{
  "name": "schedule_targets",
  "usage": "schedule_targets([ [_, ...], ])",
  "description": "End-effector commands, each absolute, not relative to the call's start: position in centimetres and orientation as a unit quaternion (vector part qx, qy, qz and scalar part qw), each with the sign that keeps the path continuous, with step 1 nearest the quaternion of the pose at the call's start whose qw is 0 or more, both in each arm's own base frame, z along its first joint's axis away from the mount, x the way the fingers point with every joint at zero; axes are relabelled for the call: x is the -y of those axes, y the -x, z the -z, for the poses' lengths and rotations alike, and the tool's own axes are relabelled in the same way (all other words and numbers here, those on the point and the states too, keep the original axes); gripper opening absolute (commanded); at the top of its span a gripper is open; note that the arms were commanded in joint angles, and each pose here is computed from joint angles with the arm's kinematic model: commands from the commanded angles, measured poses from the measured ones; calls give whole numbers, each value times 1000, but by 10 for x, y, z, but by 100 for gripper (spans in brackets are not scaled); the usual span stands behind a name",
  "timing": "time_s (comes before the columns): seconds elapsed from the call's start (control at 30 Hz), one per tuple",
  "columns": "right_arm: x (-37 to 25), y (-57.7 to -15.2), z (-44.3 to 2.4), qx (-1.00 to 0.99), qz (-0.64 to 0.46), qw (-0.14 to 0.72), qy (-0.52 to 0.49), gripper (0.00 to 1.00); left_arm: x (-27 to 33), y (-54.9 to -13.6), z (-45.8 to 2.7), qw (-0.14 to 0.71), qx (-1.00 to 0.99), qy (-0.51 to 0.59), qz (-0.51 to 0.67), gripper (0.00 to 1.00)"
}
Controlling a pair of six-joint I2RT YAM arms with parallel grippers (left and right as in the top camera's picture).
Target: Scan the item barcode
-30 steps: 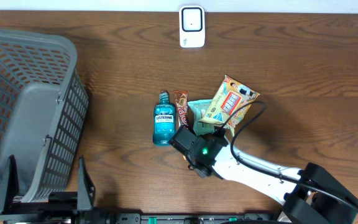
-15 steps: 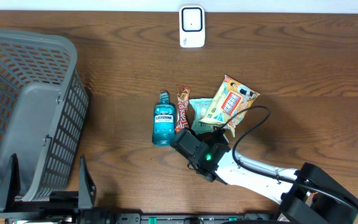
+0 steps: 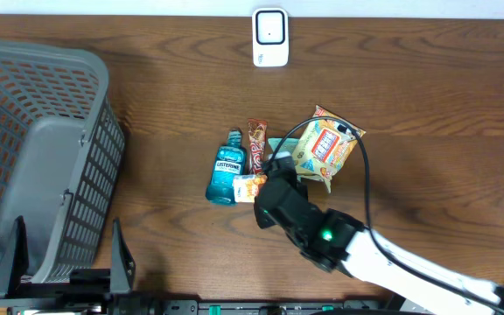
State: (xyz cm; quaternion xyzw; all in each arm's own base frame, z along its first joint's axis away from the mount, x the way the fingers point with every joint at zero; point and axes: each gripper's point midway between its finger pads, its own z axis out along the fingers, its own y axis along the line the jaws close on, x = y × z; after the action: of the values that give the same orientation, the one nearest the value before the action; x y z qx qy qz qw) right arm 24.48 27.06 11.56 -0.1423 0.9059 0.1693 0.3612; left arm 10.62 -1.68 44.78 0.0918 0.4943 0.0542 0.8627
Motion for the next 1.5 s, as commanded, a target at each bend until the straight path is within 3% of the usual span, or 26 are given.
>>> schedule_targets([
  [0.0, -276, -243, -148, -843, -136, 415, 313, 1, 17, -108, -446, 862, -494, -96, -63, 98],
  [0.2, -284, -240, -213, -787, -197, 496, 311, 1, 17, -108, -445, 860, -496, -96, -62, 98],
  [0.33, -310, -209, -247, -677, -242, 529, 452, 1, 17, -109, -445, 860, -497, -96, -62, 98],
  [0.43, -317, -194, -250, -628, -261, 526, 510, 1, 17, -109, -444, 860, -498, -96, -62, 98],
  [0.63, -296, -216, -204, -727, -255, 448, 454, 4, 17, -110, -442, 857, -502, -97, -62, 98],
  [0.7, -290, -218, -178, -770, -256, 399, 427, 15, 17, -110, -441, 856, -504, -97, -62, 98],
  [0.83, -286, -213, -144, -798, -239, 344, 434, 51, 17, -110, -441, 856, -504, -97, -62, 98],
  [0.9, -285, -212, -134, -808, -236, 326, 430, 92, 17, -110, -441, 856, -504, -97, -62, 98],
  [0.93, -284, -211, -131, -815, -238, 319, 422, 94, 17, -110, -441, 856, -504, -97, -62, 98],
  [1.07, -285, -213, -134, -837, -259, 310, 370, 85, 17, -110, -441, 856, -504, -97, -62, 98],
  [1.13, -286, -214, -135, -860, -282, 293, 309, 76, 17, -110, -441, 856, -504, -97, -62, 98],
  [1.23, -275, -213, -123, -918, -310, 218, 120, 72, 17, -110, -441, 856, -504, -97, -62, 98],
  [1.3, -263, -208, -107, -941, -298, 158, -8, 57, 17, -110, -441, 856, -504, -97, -62, 98],
  [1.33, -257, -203, -99, -947, -288, 131, -61, 58, 17, -110, -441, 856, -504, -97, -62, 98],
  [1.37, -253, -199, -90, -949, -278, 105, -106, 80, 17, -110, -441, 856, -504, -97, -62, 98],
  [1.4, -251, -196, -84, -949, -271, 91, -130, 95, 17, -110, -441, 856, -504, -97, -62, 98],
  [1.47, -247, -190, -71, -953, -252, 70, -153, 97, 17, -110, -442, 856, -503, -97, -62, 98],
])
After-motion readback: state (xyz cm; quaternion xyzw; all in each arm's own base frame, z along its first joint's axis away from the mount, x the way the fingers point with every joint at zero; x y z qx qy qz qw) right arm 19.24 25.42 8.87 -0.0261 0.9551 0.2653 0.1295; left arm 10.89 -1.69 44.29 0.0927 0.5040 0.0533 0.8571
